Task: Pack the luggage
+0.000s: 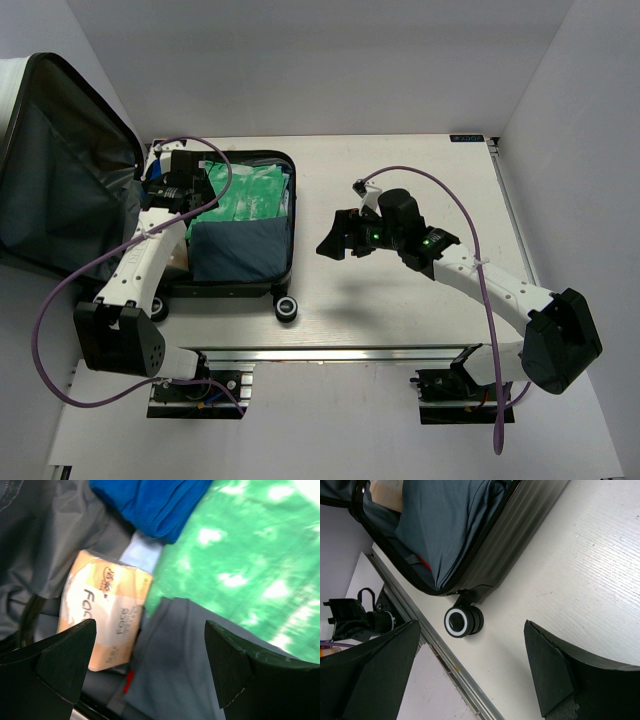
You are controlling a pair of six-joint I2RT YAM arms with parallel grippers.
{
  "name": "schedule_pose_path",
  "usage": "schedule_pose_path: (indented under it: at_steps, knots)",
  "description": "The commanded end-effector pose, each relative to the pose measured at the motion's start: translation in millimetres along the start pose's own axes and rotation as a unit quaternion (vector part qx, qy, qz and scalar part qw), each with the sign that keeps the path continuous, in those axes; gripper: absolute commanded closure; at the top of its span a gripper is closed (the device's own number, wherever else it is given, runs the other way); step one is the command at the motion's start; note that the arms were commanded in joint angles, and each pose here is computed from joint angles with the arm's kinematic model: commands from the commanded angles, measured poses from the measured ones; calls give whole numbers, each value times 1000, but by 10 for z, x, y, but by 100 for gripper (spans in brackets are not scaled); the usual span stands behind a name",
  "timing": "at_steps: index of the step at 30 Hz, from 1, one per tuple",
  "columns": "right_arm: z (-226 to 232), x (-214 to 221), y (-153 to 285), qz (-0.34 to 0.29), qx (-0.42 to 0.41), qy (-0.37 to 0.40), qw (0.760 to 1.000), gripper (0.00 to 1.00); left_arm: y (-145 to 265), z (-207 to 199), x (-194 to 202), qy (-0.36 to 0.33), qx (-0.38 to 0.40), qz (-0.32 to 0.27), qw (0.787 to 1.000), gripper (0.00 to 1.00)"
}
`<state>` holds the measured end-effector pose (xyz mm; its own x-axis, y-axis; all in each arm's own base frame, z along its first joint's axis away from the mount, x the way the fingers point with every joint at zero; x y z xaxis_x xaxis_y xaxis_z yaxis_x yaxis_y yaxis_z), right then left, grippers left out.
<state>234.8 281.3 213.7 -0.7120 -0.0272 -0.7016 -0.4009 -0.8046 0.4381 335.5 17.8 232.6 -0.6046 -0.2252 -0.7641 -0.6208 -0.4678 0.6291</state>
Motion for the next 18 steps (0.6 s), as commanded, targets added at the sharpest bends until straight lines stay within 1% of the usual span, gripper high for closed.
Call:
schedule_pose_path:
  at_steps: [1,3,5,7,12,13,18]
  knots:
    - [108,-77,35,-17,-26,5,999,11,64,-7,44,35,46,7,998,2]
    - [109,-72,40,-16,-26,3,1000,11,152,93,34,56,32,-7,998,2]
    - [74,-45,49,-14,-20,-2,1000,11,116,188,45,86,19,-7,996,2]
    - [72,-3,75,-14,-14,-1,1000,11,41,208,63,98,16,-7,995,2]
    - [-17,3,163,-25,20,1,999,11,-320,163,210,113,19,27,993,2]
    - [-15,-4,173,-27,22,3,999,11,-360,118,213,118,28,25,992,2]
    - [-76,6,205,-26,43,7,999,11,-591,196,477,126,11,56,990,2]
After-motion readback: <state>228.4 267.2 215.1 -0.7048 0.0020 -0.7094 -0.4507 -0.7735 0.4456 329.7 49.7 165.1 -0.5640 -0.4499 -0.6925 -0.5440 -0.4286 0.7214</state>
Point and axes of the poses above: each gripper's point midway between its finger pads, its own y axis back along the fingers, its own z axis along the line the jaws close on, x = y × z, the point moved 4 cm from there along y, back along the fingers, and after that the axes turned 1 degree about y, right-handed, at the moved point
